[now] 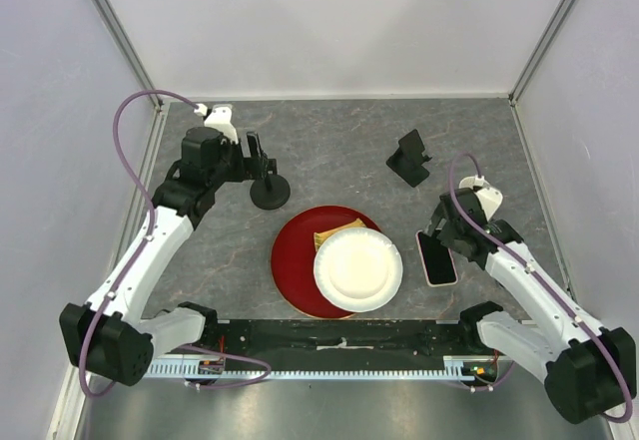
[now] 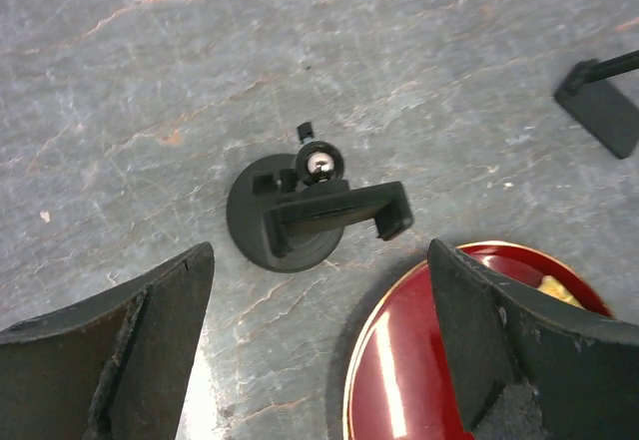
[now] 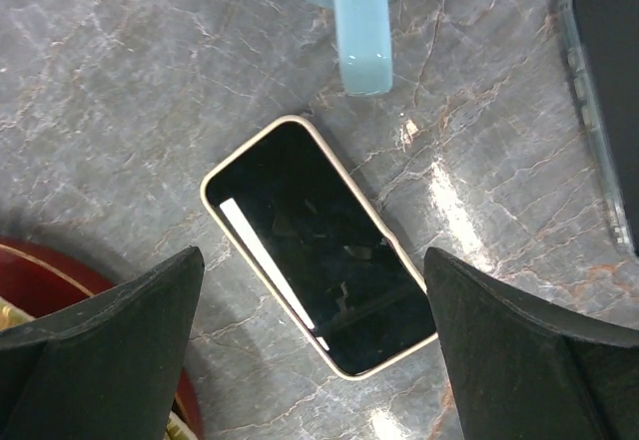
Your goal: Place the phone on the phone stand
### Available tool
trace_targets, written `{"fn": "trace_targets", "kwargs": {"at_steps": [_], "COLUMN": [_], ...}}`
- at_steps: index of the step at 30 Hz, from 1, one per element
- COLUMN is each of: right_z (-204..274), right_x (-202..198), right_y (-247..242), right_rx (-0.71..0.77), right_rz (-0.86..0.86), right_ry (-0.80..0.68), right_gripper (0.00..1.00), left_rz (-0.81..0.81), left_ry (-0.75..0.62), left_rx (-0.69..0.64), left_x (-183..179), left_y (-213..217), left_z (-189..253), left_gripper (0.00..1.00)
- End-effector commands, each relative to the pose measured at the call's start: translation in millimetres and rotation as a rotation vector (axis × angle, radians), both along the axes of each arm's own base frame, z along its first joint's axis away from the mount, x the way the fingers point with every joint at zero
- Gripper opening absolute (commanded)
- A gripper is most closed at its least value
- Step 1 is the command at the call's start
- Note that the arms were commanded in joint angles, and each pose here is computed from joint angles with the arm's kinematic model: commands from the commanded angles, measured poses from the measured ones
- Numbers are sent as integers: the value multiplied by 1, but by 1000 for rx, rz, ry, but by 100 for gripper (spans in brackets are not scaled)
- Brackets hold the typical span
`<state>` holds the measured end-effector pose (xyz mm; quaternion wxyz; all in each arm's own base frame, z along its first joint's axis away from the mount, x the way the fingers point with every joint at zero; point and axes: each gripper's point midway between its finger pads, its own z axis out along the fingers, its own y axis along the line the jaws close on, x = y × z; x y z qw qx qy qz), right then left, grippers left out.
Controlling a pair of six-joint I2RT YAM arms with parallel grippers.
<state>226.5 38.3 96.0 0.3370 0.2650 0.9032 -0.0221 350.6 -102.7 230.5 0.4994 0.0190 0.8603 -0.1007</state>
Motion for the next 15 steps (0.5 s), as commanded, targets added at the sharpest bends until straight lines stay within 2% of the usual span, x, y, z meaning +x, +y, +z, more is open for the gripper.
{"fn": "trace_targets", "kwargs": {"at_steps": [1,5,8,15], "right_z": [-18,-39,-40,-32], "right_x": [5,2,9,19], "right_y": [5,1,-3,7], "right_rx": [105,79,62,197], "right_rz": [22,43,34,-14], "right_ry": [21,59,25,-155], "right_gripper": [98,98,98,98], "left_rz": [-91,-112,-125,-145], "left_ry": [-105,-130,-145,-163], "left_rx": [-117,-143,-157,-182], "left_x": [-2,-6,-8,-13], "left_y": [-23,-27,-29,-32], "left_z": [33,42,47,54], "left_gripper": [93,93,93,93]}}
